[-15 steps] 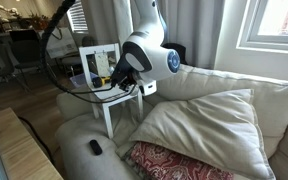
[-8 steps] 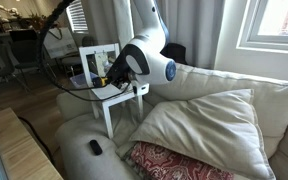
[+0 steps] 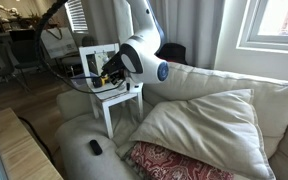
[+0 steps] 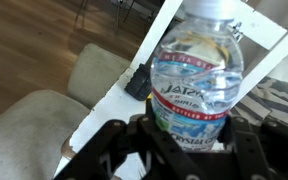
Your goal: Lay the flashlight flat on the seat of the wooden chair and put the bottle of water upright on it
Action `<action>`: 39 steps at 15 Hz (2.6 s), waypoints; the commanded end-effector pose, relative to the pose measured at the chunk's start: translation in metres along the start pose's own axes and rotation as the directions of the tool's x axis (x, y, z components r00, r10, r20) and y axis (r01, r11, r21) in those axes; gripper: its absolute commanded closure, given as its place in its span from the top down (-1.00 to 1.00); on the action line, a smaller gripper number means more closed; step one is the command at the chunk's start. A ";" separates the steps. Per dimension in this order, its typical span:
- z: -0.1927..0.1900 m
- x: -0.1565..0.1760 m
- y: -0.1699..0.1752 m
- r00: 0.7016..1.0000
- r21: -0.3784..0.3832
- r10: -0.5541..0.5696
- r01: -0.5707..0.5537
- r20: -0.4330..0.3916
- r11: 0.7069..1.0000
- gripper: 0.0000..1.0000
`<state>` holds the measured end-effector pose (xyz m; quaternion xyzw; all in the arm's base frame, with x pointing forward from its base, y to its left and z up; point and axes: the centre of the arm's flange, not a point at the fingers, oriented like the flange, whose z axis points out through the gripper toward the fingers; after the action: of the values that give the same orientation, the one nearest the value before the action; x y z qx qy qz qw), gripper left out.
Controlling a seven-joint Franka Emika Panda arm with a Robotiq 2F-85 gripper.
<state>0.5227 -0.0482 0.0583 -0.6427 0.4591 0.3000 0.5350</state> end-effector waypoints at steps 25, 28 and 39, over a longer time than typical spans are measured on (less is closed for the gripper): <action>0.050 0.015 0.002 0.909 0.131 0.408 -0.396 -0.089 0.909 0.97; 0.042 0.016 0.004 0.905 0.143 0.414 -0.399 -0.100 0.906 1.00; -0.072 -0.028 -0.016 0.931 -0.037 -0.043 0.032 -0.361 0.999 1.00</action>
<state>0.5354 -0.0980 0.0649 -0.6567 0.5814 0.1997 0.4370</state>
